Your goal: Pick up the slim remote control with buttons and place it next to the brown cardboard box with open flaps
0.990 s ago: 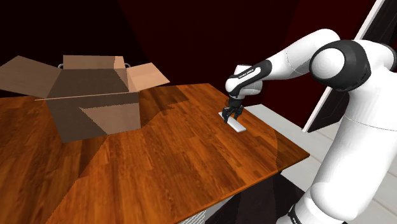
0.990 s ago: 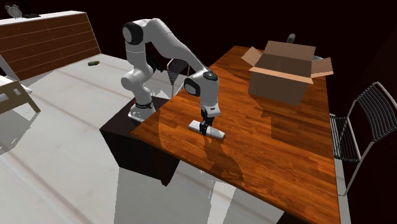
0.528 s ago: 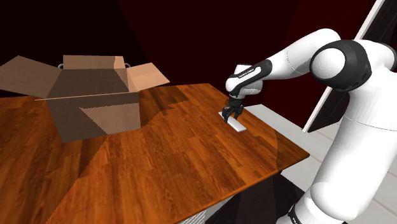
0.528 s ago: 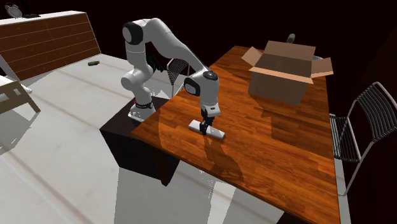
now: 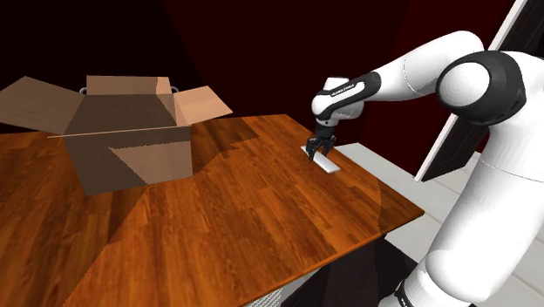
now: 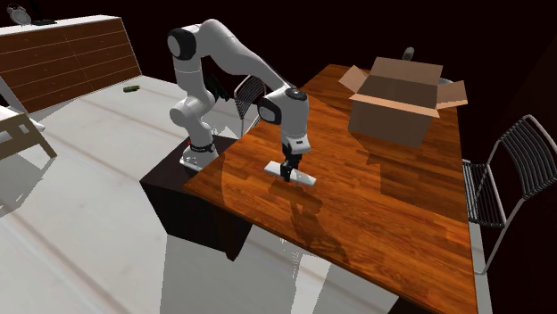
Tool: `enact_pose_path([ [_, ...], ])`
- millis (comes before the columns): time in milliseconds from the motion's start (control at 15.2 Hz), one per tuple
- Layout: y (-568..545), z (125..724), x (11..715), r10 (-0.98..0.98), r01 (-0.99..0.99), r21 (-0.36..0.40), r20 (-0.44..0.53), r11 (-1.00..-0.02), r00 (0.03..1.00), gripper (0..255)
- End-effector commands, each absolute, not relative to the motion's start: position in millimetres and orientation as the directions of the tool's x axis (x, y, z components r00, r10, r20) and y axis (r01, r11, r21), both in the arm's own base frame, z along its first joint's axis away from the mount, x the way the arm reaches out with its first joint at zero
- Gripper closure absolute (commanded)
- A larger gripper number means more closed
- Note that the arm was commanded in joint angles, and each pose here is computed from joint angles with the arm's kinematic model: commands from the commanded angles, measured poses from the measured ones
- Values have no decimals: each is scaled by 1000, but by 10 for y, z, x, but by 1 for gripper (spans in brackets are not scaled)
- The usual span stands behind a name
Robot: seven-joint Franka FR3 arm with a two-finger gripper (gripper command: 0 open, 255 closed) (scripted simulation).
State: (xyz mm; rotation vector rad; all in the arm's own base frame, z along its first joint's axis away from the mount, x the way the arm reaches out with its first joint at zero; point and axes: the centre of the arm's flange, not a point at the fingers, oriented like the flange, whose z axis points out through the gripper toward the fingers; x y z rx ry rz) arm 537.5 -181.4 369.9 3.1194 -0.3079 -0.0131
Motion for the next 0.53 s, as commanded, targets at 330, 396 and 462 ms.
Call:
enact_pose_path([
  [330,-1820,4067,5366,-196,-196,8,-8,-981,981,255],
  [396,-1820,4119,5366,-196,-196,8,-8,-981,981,255],
  [462,-1820,4172,5366,-196,-196,8,-8,-981,981,255],
])
